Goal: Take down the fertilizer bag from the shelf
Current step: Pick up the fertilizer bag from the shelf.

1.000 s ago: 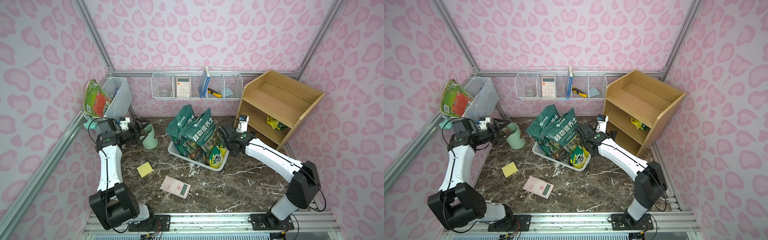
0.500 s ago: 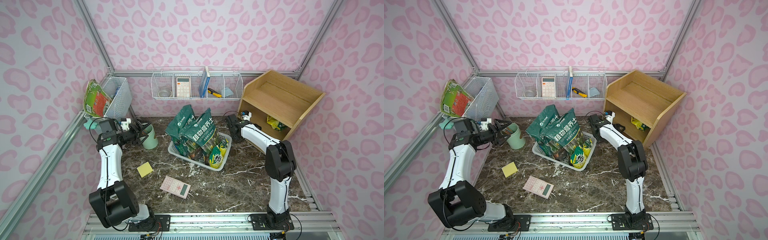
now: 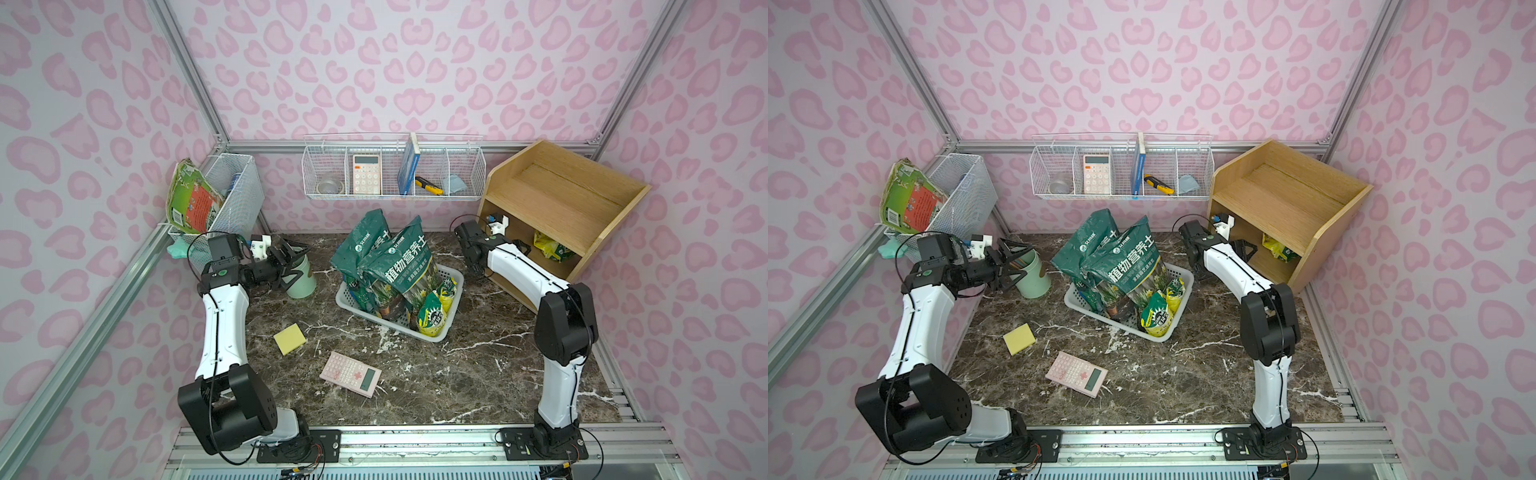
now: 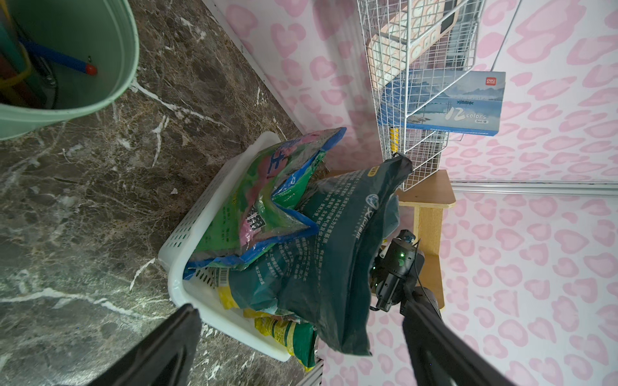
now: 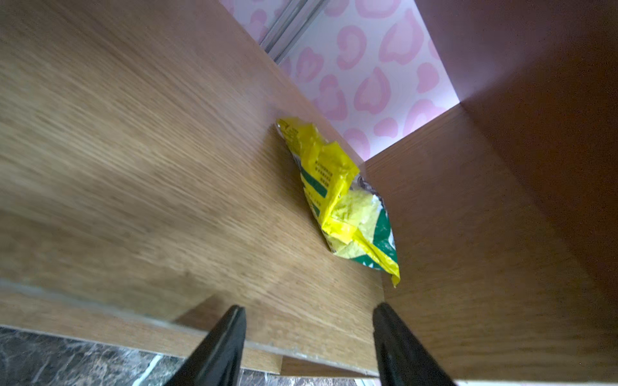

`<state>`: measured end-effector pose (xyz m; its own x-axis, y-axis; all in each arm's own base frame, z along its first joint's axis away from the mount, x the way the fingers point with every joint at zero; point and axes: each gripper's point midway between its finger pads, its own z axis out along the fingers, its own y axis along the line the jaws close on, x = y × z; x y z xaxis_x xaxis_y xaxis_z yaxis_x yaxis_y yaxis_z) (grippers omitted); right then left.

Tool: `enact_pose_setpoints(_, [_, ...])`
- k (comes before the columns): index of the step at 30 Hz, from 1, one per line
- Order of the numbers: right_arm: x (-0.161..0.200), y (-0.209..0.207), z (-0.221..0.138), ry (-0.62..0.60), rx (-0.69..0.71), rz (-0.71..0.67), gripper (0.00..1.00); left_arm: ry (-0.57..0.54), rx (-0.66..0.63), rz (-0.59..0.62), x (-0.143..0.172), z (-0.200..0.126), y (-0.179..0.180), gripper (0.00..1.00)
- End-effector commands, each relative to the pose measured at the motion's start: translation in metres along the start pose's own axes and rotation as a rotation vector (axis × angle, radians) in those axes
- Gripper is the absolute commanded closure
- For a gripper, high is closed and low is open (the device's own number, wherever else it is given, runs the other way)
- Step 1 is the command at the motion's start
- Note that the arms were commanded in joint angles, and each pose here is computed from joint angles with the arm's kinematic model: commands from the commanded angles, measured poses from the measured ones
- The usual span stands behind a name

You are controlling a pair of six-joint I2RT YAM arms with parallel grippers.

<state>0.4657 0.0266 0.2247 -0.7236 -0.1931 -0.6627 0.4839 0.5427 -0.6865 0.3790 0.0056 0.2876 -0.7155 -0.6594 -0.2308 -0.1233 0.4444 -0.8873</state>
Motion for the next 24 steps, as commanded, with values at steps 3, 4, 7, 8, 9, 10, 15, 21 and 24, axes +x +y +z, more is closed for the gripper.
enact_pose_setpoints(3, [0.009,-0.012,0.012,0.054,0.064,-0.094,0.37,0.002,-0.006,0.016,0.001,0.0,0.0,0.01])
enact_pose_setpoints(4, [0.011,-0.013,0.016,0.063,0.07,-0.111,0.38,0.003,-0.007,0.018,0.001,0.0,0.0,0.01])
enact_pose_setpoints(7, [0.011,-0.022,0.026,0.084,0.073,-0.113,0.39,0.004,-0.008,0.02,0.002,0.0,-0.001,0.01])
enact_pose_setpoints(8, [0.01,-0.023,0.028,0.093,0.04,-0.096,0.38,0.003,-0.009,0.02,0.001,0.0,-0.001,0.01])
enact_pose_setpoints(9, [0.009,-0.024,0.031,0.098,0.012,-0.082,0.38,0.005,-0.009,0.021,0.002,0.0,-0.001,0.01])
enact_pose_setpoints(10, [0.007,-0.025,0.033,0.093,-0.008,-0.076,0.38,0.005,-0.01,0.02,0.002,0.0,-0.001,0.01])
enact_pose_setpoints(15, [0.003,-0.038,0.048,0.114,-0.073,-0.021,0.33,-0.002,-0.01,0.019,0.0,-0.002,-0.001,0.01])
enact_pose_setpoints(21, [-0.002,-0.032,0.062,0.123,-0.128,-0.004,0.31,-0.019,-0.001,-0.001,-0.006,-0.006,0.002,0.01])
enact_pose_setpoints(24, [-0.007,-0.03,0.066,0.114,-0.107,-0.014,0.31,-0.03,0.005,-0.008,-0.009,-0.008,0.003,0.01])
